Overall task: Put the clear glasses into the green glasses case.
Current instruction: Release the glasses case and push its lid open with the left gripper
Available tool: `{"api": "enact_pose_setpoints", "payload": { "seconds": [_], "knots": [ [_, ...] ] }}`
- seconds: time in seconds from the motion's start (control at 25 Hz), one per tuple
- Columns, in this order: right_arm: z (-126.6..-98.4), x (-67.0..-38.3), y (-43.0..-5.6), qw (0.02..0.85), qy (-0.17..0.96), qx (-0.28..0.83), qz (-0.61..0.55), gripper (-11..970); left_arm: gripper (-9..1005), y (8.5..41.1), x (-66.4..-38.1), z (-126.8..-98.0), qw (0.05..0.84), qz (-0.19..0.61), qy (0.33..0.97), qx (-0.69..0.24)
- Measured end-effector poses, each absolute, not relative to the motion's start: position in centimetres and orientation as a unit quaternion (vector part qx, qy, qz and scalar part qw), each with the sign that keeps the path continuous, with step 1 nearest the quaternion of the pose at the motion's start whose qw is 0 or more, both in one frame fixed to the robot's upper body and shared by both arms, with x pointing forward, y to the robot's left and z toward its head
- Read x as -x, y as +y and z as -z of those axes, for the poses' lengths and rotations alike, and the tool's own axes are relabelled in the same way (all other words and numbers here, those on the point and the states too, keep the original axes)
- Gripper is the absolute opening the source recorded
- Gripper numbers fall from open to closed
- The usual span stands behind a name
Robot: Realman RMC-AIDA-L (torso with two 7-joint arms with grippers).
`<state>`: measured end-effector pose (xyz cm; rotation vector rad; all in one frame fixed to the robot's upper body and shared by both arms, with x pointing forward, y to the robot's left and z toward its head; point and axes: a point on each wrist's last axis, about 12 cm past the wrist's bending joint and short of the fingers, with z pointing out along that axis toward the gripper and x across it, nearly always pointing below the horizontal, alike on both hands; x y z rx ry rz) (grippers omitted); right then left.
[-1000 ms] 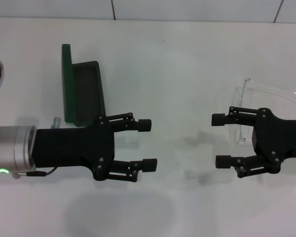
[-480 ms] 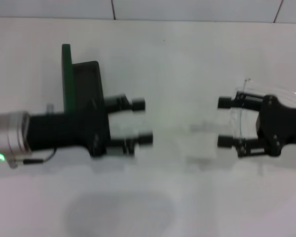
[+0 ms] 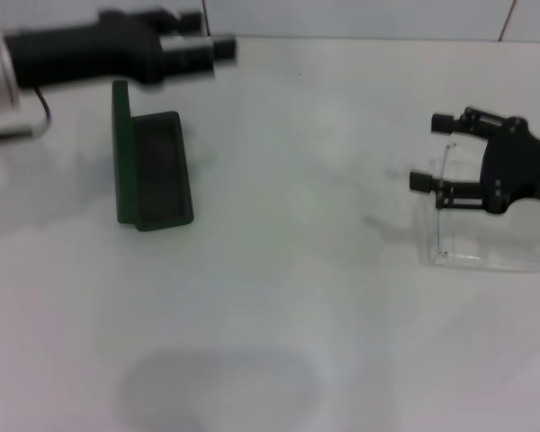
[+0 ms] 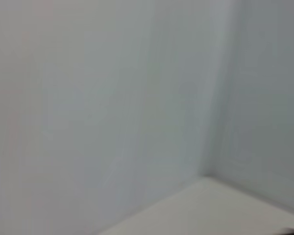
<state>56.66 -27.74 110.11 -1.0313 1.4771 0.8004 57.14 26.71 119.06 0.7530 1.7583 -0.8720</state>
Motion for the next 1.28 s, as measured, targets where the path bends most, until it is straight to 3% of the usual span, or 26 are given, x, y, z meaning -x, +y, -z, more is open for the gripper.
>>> {"api": "enact_pose_setpoints", "payload": {
  "seconds": [0.2, 0.4, 0.68, 1.28],
  "knots": [
    [-110.7, -56.6, -28.7, 0.572, 0.618, 0.43, -0.326, 874, 707, 27.9, -59.9, -120.7, 0.484, 0.296, 0.797, -0.208],
    [-111.0, -56.5, -29.5, 0.581, 0.617, 0.429, -0.312, 874, 691, 28.1, -61.2, -120.5, 0.461, 0.218, 0.84, -0.187],
    [-111.0, -56.5, -29.5, 0.577, 0.618, 0.436, -0.309, 874, 683, 26.6, -61.8, -120.0, 0.372, 0.09, 0.905, -0.183],
    [-110.9, -56.4, -29.2, 0.557, 0.621, 0.455, -0.312, 874, 668, 24.3, -61.6, -120.5, 0.276, 0.039, 0.942, -0.187]
  ]
}}
